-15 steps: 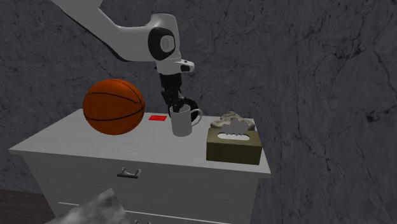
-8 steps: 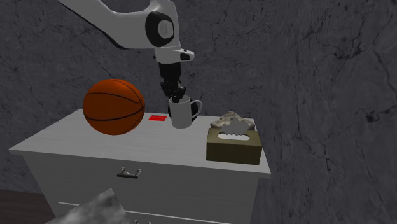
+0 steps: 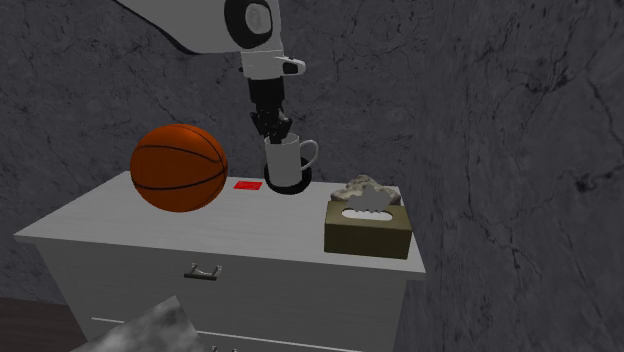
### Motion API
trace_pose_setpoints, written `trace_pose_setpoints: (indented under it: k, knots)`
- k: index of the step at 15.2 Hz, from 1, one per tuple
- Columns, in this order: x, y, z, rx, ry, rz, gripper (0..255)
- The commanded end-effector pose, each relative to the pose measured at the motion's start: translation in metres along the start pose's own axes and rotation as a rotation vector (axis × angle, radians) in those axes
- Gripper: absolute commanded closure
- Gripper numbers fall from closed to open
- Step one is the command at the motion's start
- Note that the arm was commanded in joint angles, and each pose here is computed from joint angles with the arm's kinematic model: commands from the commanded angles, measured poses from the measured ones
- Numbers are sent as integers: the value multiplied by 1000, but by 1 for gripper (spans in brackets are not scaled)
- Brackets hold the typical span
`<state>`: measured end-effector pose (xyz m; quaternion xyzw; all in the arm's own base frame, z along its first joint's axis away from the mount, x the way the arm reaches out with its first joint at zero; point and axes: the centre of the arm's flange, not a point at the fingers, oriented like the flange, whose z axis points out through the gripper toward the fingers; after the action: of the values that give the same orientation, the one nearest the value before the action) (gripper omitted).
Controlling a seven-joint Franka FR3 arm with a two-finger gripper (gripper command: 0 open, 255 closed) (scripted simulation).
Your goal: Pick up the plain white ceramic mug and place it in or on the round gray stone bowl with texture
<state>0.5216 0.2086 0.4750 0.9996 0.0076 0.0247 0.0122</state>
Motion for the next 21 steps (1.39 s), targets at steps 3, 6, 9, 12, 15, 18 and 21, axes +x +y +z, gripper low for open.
trace_pose_setpoints:
  k: [3,6,9,12,15,18,21]
  knots:
    - [0,-1,-22,0,0,0,255]
    - [1,0,-38,0,0,0,255]
    - [12,-9,-47,0,0,0,255]
    - [42,-34,-51,0,0,0,255]
    - [72,-59,-56,0,0,0,255]
    - [102,-85,-60,0,0,0,255]
    - [132,-110,-65,0,0,0,255]
